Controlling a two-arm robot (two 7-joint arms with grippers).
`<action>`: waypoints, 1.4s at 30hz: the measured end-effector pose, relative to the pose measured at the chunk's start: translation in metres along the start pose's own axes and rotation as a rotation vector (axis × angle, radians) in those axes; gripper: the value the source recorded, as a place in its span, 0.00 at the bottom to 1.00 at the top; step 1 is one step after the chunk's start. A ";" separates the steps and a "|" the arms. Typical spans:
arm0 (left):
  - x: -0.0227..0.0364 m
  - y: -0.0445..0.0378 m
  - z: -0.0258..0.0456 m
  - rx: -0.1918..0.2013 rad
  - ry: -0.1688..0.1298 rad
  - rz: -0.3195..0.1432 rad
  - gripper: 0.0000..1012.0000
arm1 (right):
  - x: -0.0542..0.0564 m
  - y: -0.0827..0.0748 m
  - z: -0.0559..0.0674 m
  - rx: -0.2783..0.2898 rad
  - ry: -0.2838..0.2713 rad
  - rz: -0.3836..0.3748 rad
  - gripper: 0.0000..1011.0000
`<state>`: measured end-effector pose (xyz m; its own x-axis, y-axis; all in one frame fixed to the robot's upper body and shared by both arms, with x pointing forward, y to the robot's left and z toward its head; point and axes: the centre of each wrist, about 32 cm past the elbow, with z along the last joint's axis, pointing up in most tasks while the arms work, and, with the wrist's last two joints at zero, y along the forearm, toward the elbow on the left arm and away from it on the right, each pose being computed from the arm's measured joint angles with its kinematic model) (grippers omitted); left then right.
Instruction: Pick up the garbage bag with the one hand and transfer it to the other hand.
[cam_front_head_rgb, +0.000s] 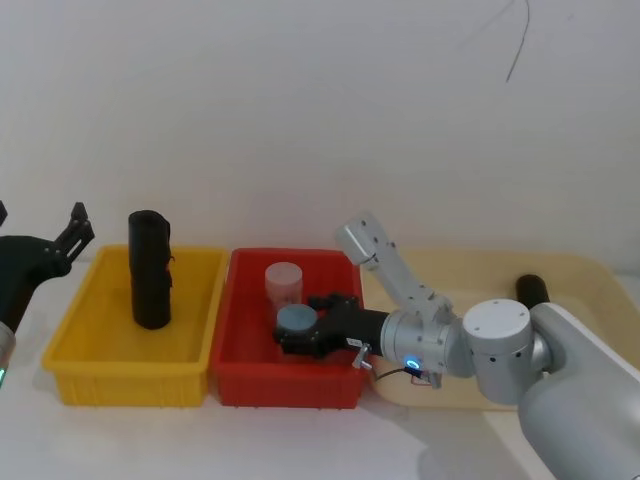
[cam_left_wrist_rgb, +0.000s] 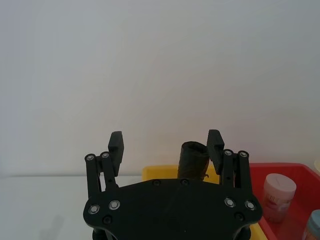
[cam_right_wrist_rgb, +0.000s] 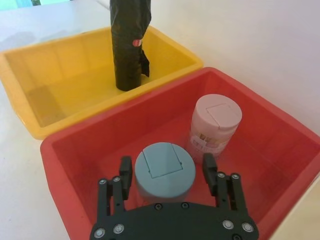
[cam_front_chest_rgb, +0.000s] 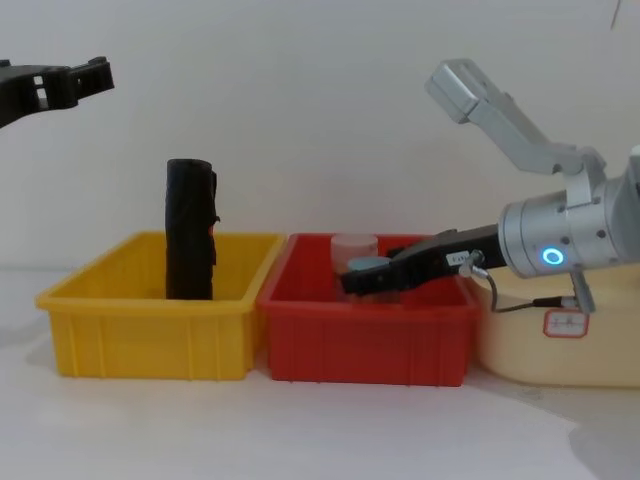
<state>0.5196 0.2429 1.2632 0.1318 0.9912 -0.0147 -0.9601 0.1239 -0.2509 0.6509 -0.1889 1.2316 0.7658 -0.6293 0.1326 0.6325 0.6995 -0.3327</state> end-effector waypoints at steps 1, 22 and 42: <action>0.0000 0.0000 0.0000 0.000 0.000 0.000 0.99 | 0.000 0.000 0.000 0.000 0.000 0.000 0.87; 0.0000 0.0000 0.0000 0.000 0.000 0.000 0.99 | 0.004 -0.013 0.018 0.041 -0.013 -0.036 0.66; 0.0000 0.0000 0.0000 0.000 0.000 0.000 0.99 | 0.027 -0.073 0.054 0.188 -0.072 -0.226 0.66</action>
<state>0.5197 0.2429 1.2632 0.1319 0.9912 -0.0147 -0.9600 0.1241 -0.2509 0.6315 -0.2383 1.3094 0.6053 -0.7553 0.2514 0.7931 0.5993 -0.1090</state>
